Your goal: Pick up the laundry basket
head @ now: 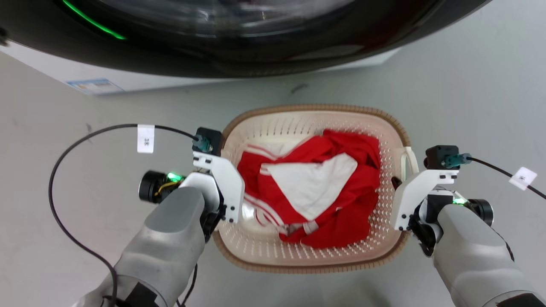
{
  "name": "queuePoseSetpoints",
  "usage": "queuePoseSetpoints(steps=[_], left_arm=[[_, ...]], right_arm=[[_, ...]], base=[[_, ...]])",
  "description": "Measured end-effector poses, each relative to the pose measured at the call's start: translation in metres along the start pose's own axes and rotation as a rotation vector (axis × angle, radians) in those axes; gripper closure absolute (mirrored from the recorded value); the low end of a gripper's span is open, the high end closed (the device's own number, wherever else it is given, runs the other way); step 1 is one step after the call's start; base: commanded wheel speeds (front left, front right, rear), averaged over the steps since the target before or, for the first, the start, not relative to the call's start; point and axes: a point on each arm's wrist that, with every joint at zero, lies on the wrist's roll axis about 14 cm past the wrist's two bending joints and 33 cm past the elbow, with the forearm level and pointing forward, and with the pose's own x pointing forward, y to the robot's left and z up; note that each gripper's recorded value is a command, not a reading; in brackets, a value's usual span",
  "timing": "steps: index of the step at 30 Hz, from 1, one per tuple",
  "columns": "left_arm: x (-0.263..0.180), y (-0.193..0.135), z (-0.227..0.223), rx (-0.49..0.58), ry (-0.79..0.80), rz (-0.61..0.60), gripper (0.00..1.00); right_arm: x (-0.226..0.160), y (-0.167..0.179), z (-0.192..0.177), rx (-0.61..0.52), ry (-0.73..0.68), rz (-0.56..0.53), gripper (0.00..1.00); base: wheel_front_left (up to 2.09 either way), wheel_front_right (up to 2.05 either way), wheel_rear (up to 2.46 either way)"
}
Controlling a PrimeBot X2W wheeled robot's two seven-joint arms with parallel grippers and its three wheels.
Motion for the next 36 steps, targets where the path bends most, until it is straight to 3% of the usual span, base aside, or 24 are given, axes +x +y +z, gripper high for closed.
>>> queuePoseSetpoints(steps=[21, 36], left_arm=[[-0.094, 0.01, 0.014, -0.081, 0.044, 0.121, 1.0], [-0.141, 0.008, 0.014, -0.096, 0.0, 0.166, 1.0]], right_arm=[[-0.062, 0.054, 0.03, -0.177, 0.076, 0.134, 1.0], [-0.105, 0.074, 0.035, -0.221, 0.09, 0.182, 1.0]], base=[[0.0, 0.0, 0.0], [0.0, 0.0, 0.0]])
